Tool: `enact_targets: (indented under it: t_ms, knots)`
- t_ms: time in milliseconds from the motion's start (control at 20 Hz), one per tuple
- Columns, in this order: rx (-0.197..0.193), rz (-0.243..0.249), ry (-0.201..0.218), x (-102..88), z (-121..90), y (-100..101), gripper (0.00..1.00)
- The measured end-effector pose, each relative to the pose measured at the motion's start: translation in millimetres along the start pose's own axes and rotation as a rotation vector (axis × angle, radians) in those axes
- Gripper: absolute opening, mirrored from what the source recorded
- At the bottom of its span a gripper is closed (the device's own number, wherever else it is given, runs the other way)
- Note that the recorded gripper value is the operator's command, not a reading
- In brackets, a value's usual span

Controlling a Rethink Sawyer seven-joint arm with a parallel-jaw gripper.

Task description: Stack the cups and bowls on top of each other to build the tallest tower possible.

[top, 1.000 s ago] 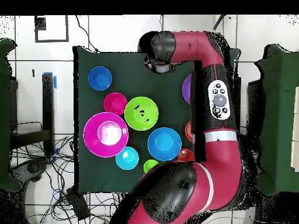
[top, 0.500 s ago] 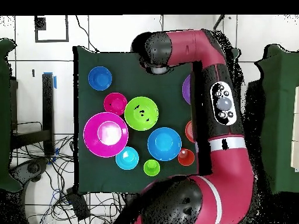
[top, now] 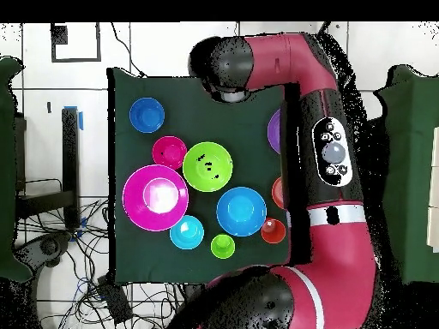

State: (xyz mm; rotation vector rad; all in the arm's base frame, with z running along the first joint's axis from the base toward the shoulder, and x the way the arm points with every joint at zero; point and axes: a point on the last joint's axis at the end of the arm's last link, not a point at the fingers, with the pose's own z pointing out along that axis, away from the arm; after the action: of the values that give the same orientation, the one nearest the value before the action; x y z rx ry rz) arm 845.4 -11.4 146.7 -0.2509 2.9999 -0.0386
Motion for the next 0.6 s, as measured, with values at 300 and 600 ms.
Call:
enact_targets:
  t_ms: [300, 600]
  knots:
    - [0.003, 0.026, 0.038, -11.8, -11, -4, 1.00]
    - [-0.007, 0.024, 0.056, -8.1, -18, 0, 1.00]
